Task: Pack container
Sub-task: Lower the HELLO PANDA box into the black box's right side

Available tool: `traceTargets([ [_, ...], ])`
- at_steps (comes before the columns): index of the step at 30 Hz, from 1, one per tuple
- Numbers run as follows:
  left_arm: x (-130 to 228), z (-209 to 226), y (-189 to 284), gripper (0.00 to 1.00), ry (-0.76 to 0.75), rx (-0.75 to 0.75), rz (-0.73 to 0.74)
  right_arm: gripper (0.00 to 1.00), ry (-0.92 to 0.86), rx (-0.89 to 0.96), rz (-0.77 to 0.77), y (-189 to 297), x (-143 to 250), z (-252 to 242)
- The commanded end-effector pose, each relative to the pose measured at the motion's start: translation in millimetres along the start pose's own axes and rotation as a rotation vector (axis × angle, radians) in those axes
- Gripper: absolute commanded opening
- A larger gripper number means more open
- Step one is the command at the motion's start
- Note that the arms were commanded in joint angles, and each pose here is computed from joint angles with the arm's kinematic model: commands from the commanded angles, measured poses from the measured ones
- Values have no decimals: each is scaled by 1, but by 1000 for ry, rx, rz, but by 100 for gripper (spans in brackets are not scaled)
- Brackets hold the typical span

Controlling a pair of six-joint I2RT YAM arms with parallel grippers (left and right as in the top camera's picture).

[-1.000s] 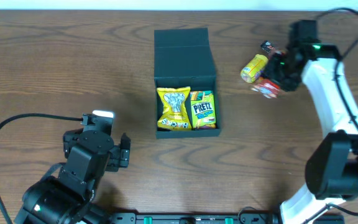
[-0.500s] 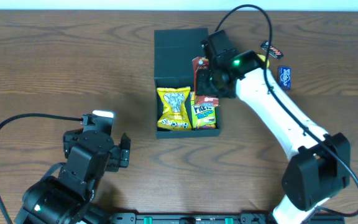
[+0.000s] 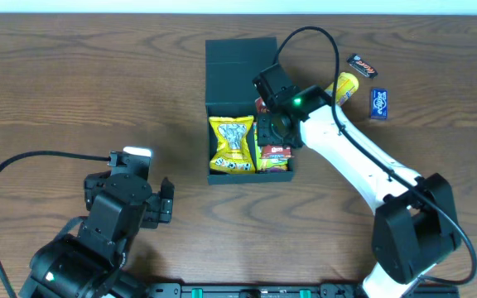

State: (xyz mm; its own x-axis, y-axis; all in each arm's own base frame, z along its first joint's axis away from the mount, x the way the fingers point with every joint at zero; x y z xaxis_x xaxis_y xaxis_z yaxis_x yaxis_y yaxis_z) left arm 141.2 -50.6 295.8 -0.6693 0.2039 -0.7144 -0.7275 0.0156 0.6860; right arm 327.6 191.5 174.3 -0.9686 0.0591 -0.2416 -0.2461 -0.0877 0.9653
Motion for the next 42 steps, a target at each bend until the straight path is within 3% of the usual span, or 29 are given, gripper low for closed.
traceTargets([
  [1,-3,1,3,95,0,0,-11,52,15,33,4,-10,5,-2],
  [11,-3,1,3,95,-1,0,-12,54,16,33,12,-12,7,-3],
  [15,-3,1,3,95,-1,0,-12,61,18,35,16,-12,8,-3],
  [19,-3,1,3,95,0,0,-12,77,18,33,19,-12,9,-3],
  [25,-3,1,3,95,-1,0,-12,78,17,26,8,-9,6,-1],
  [31,-3,1,3,95,-1,0,-12,60,13,-10,-47,22,-12,9],
  [38,-3,1,3,95,-1,0,-12,57,14,-96,-65,43,-22,22],
  [39,-3,1,3,95,0,0,-11,52,16,-119,-58,43,-22,24],
  [42,-3,1,3,95,0,0,-12,20,23,-178,-46,42,-22,31],
])
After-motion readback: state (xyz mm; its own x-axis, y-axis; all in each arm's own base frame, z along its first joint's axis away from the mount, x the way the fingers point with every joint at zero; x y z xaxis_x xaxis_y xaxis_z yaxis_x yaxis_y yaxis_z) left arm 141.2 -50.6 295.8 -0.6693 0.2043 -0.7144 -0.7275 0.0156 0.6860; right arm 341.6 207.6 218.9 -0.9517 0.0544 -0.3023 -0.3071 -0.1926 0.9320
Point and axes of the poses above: each gripper's point midway between its finger pads, its own y axis back along the fingers, its own z axis along the line the jaws close on, x = y × z, the point moved 9 cm from there along y, back along the fingers, and after that the axes turned 3 degrees about -y, right-handed, at the moved point
